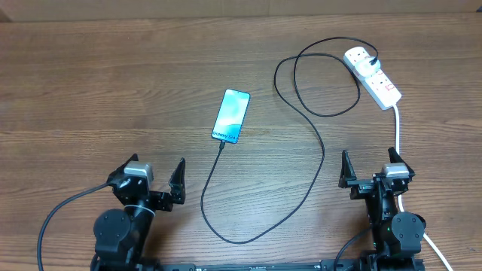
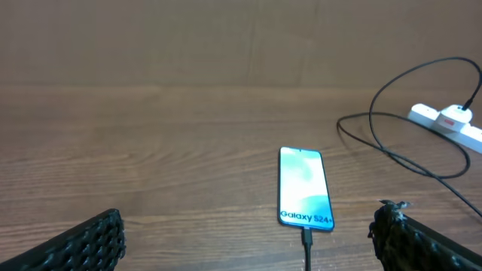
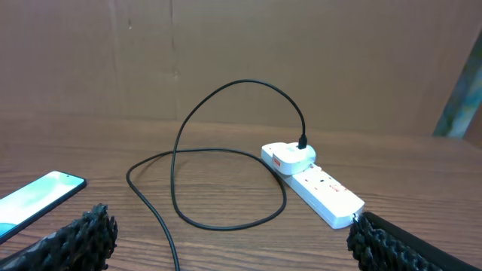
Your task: Plug charger to phone and switch on socket
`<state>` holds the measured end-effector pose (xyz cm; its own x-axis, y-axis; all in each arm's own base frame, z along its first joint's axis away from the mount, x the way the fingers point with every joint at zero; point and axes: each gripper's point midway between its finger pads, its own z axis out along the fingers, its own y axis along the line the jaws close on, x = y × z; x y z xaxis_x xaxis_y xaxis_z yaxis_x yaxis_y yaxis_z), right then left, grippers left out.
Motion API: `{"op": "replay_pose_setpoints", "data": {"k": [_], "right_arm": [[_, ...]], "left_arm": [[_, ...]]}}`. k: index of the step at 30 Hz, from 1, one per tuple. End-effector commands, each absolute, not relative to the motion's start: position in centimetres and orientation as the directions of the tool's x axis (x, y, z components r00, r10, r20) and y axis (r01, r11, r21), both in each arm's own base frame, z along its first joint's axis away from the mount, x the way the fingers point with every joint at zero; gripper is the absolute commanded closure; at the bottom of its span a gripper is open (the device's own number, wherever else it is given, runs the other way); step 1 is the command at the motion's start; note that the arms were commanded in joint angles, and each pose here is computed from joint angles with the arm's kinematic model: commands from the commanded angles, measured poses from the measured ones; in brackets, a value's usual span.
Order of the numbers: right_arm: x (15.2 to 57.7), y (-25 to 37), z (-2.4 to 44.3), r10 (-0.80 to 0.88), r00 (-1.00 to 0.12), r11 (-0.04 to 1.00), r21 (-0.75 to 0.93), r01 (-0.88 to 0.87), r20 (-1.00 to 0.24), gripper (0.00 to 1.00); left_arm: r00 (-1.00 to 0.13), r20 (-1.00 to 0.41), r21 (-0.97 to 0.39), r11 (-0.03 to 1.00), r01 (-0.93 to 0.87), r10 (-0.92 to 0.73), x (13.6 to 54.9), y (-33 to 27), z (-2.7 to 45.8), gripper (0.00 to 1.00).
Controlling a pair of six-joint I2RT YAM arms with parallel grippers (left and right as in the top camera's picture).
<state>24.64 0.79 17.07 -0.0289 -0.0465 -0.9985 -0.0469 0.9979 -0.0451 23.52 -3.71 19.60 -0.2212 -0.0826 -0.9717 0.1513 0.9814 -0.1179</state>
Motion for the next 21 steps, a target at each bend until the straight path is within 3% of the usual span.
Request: {"op": "replay_pose_setpoints", "data": {"k": [1,16,21], "right_arm": [[24.64,0.56,16.98,-0.051,-0.022,0.998,-0.050,-0.035,-0.998,0.00],[24.64,0.56,16.98,-0.051,-0.022,0.998,-0.050,-0.035,-0.998,0.00],[24.64,0.56,16.98,-0.051,-0.022,0.998,-0.050,-0.035,-0.998,0.00]], "left_arm": [[-0.192,-0.975,-0.144,0.976,0.161,-0.112,23.46,-3.94,19.01,0.00],[0.037,-0.976,-0.204,0.961,0.188,-0.215,24.29,-3.85,19.34,0.00],[0.035,-0.975,-0.213,0.965,0.153,-0.221,24.40,-3.26,19.13,0.00]]}}
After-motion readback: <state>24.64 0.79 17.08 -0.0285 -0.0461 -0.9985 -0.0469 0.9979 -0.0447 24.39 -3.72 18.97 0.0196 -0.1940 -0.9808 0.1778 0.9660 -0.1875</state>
